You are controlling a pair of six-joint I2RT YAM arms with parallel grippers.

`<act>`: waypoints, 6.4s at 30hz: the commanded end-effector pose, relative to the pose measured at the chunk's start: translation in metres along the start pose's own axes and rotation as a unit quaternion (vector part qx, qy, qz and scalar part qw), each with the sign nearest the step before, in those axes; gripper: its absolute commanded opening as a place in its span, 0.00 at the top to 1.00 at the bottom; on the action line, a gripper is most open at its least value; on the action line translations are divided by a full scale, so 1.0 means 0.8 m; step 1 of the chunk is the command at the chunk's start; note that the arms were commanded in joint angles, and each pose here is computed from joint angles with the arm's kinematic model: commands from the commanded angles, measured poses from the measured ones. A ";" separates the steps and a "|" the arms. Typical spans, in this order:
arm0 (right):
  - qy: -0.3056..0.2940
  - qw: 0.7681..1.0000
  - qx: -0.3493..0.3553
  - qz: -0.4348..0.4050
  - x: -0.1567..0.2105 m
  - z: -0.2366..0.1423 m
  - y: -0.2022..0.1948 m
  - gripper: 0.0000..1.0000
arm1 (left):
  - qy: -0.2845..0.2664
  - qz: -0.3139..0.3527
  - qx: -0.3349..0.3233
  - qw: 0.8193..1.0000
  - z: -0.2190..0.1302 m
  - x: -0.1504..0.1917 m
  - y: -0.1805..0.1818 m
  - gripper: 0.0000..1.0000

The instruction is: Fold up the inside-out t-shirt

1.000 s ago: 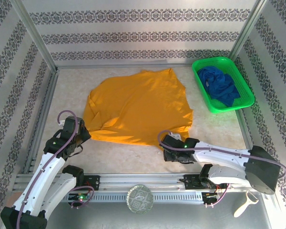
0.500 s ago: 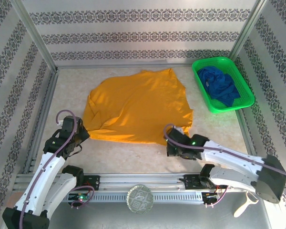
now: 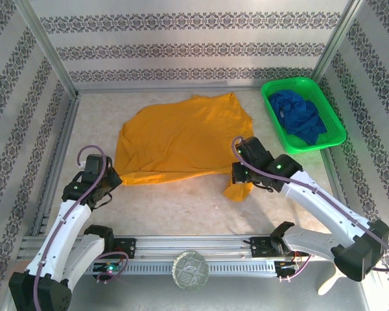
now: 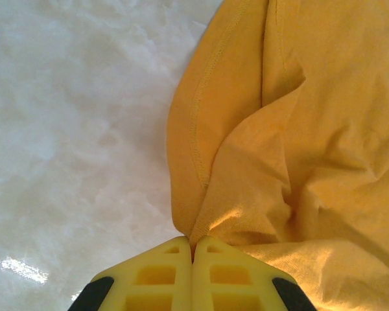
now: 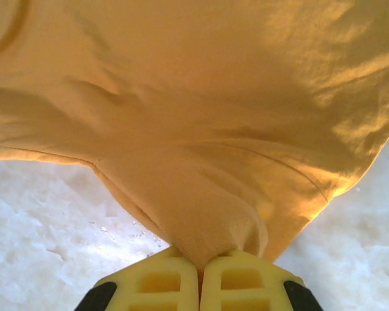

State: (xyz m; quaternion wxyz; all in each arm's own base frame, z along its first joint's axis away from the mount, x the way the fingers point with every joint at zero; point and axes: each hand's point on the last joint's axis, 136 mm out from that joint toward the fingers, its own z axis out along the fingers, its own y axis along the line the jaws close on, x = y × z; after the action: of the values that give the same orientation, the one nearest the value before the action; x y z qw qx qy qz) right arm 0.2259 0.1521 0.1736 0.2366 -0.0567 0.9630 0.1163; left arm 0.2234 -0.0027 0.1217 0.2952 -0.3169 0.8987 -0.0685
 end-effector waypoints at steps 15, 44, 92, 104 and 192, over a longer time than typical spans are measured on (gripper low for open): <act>0.049 0.998 -0.024 -0.010 -0.203 0.134 -0.006 0.87 | 0.034 -0.015 0.002 0.999 0.147 -0.133 -0.078 0.90; 0.087 0.989 0.119 -0.024 -0.027 0.191 -0.067 0.60 | 0.126 -0.038 0.045 0.990 0.160 -0.048 -0.070 0.09; 0.113 0.976 0.171 -0.066 0.050 0.184 -0.018 1.00 | 0.099 -0.044 -0.010 0.994 0.112 -0.036 -0.026 0.08; 0.032 0.992 0.116 -0.031 -0.065 0.110 -0.042 1.00 | 0.086 -0.036 0.012 0.996 0.100 -0.055 -0.043 0.08; 0.113 0.951 0.099 0.270 0.116 0.103 -0.162 1.00 | 0.127 -0.072 -0.039 0.988 0.083 0.042 0.033 1.00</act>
State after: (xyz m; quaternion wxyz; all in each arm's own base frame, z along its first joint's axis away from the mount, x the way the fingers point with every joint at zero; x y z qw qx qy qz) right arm 0.2313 0.0437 0.0367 0.1199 0.1914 0.9710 0.0783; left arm 0.2527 0.0008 0.0498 0.1858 -0.3513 0.9118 -0.1034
